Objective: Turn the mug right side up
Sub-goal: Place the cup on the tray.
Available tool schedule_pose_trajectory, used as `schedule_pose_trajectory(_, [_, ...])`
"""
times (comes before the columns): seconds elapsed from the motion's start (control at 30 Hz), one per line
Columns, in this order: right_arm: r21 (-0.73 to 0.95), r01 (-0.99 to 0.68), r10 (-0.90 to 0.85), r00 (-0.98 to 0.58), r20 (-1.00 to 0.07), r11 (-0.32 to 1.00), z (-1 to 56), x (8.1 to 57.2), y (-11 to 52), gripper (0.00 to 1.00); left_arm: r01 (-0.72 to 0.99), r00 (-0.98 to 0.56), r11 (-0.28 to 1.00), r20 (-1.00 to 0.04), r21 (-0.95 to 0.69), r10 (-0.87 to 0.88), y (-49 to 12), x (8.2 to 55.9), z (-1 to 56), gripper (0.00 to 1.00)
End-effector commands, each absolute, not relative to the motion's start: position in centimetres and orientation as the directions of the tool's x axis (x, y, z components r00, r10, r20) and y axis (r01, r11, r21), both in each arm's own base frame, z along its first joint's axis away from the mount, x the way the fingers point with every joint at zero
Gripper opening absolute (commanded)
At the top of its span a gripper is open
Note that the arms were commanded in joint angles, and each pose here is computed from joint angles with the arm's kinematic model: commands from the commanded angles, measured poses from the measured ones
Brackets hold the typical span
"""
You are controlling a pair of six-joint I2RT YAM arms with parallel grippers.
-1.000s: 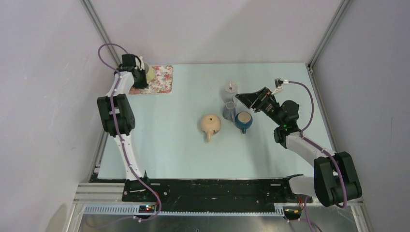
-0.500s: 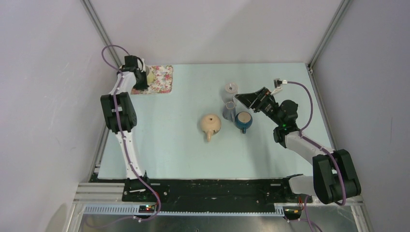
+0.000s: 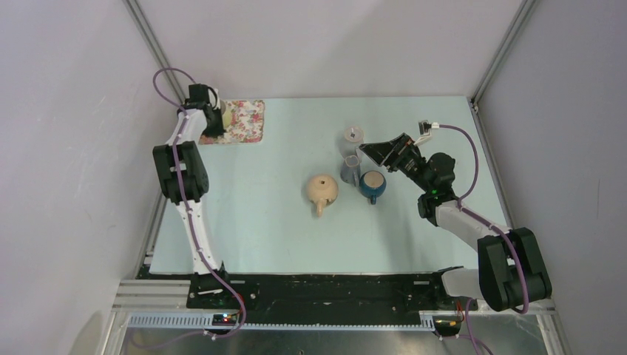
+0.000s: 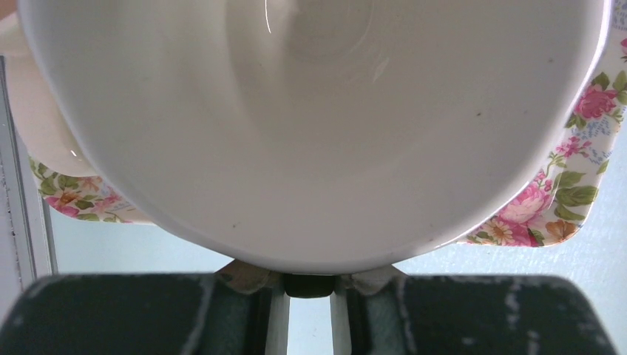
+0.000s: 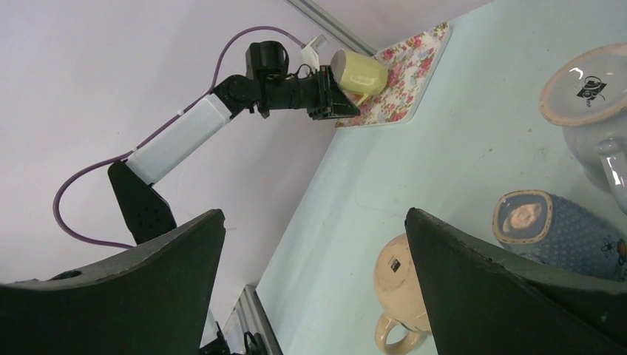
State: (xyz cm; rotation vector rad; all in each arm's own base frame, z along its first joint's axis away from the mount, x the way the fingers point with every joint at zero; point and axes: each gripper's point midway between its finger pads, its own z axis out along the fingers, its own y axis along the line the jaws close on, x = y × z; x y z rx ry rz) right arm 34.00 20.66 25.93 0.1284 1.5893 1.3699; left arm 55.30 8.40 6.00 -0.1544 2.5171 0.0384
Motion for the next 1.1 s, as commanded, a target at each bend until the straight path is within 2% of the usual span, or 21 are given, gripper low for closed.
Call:
schedule_pose_trajectory(0.0, [0.76,-0.533,0.643,-0.443,-0.625,0.371,27.5,34.6,20.3,0.97,-0.139,-0.698,0.99,-0.71,0.004,-0.095,9.6,58.4,11.1,0.19])
schedule_pose_trajectory(0.2, [0.759,-0.536,0.644,-0.441,-0.625,0.37,27.7,34.5,20.3,0.97,-0.133,-0.7,0.991,-0.706,-0.016,-0.106,9.3,58.1,11.1,0.47])
schedule_pose_trajectory(0.6, [0.752,-0.547,0.651,-0.425,-0.628,0.368,28.6,34.2,19.9,0.97,-0.119,-0.681,0.989,-0.719,-0.083,-0.142,7.9,57.5,12.8,0.75])
schedule_pose_trajectory(0.67, [0.751,-0.549,0.651,-0.424,-0.629,0.368,28.7,34.2,19.9,0.97,-0.106,-0.664,0.99,-0.735,-0.09,-0.139,7.4,57.2,14.4,0.83])
schedule_pose_trajectory(0.7, [0.75,-0.55,0.652,-0.422,-0.63,0.368,28.8,34.2,19.9,0.97,-0.101,-0.648,0.991,-0.749,-0.091,-0.135,7.2,57.0,15.7,0.93])
schedule_pose_trajectory(0.73, [0.75,-0.549,0.653,-0.423,-0.629,0.368,28.7,34.2,19.9,0.97,-0.086,-0.641,0.992,-0.757,-0.094,-0.127,6.6,56.9,16.4,0.96])
schedule_pose_trajectory(0.97, [0.75,-0.55,0.654,-0.422,-0.628,0.367,28.8,34.1,19.9,0.97,0.048,-0.554,0.995,-0.831,-0.09,-0.048,1.6,53.7,24.1,1.0])
schedule_pose_trajectory(1.07, [0.749,-0.552,0.654,-0.42,-0.629,0.367,28.9,34.1,19.8,0.97,0.119,-0.546,0.992,-0.837,-0.045,0.027,-0.9,51.5,24.9,1.0])
